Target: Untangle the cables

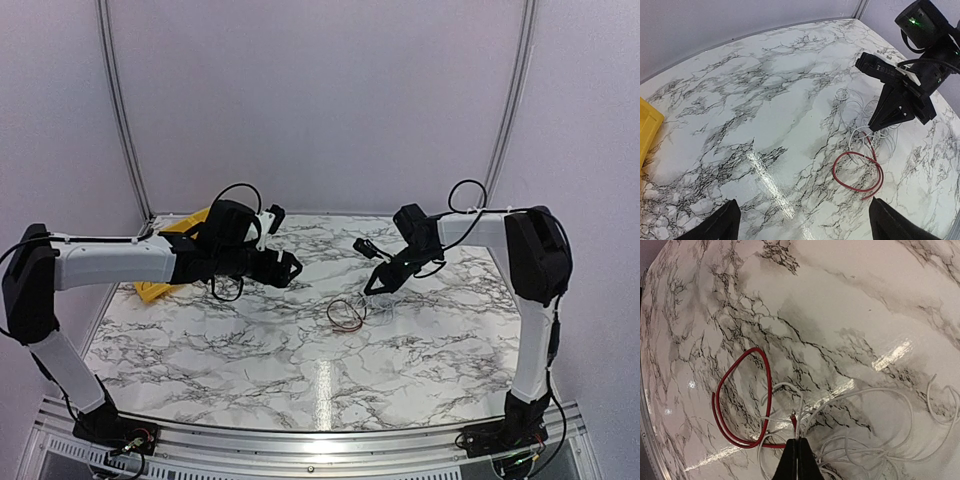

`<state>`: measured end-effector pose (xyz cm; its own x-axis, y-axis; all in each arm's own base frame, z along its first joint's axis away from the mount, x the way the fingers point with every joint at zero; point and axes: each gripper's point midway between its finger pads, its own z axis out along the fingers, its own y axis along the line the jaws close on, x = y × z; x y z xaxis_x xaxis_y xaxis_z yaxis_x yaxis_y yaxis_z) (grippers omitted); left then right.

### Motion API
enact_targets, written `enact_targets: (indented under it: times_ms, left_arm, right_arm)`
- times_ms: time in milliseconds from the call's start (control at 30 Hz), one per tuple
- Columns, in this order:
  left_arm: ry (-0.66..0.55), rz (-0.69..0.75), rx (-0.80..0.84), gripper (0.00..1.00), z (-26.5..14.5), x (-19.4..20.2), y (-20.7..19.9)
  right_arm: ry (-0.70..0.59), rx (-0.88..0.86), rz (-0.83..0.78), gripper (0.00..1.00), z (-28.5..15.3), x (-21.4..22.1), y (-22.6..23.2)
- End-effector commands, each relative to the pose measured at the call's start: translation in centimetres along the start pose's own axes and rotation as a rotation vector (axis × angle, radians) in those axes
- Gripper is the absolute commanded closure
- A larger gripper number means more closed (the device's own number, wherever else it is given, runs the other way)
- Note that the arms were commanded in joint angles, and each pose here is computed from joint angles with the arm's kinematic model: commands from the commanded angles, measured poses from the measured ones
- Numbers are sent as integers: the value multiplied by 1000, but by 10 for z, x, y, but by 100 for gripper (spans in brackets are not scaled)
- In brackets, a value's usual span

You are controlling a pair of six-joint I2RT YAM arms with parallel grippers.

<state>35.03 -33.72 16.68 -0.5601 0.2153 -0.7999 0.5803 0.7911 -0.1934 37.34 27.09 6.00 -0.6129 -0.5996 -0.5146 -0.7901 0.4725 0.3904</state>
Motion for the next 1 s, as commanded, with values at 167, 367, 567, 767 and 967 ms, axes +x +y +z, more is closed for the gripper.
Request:
enact_targets:
  times_ms: [167,367,567,767,967]
  left_arm:
    - [-85,102,129,9,-10,-9,-34]
    - [-125,181,223,11,-11,-4,-74]
    - [-298,172,300,12,-29,-35,-117]
    - [-478,123,298,10,-26,-61,-144]
    - [-528,94,397,20,-28,-64,-170]
  right_arm:
    - [-156,-74,-123,100,-51,-43,49]
    - [-255,-126,-193,100,-98,-65,91]
    - [-322,-165,-236,100,-136,-83,123]
    - [-385,-168,-322,100,-167,-102,154]
    - [-420,-195,-367,100,-177,-98,178]
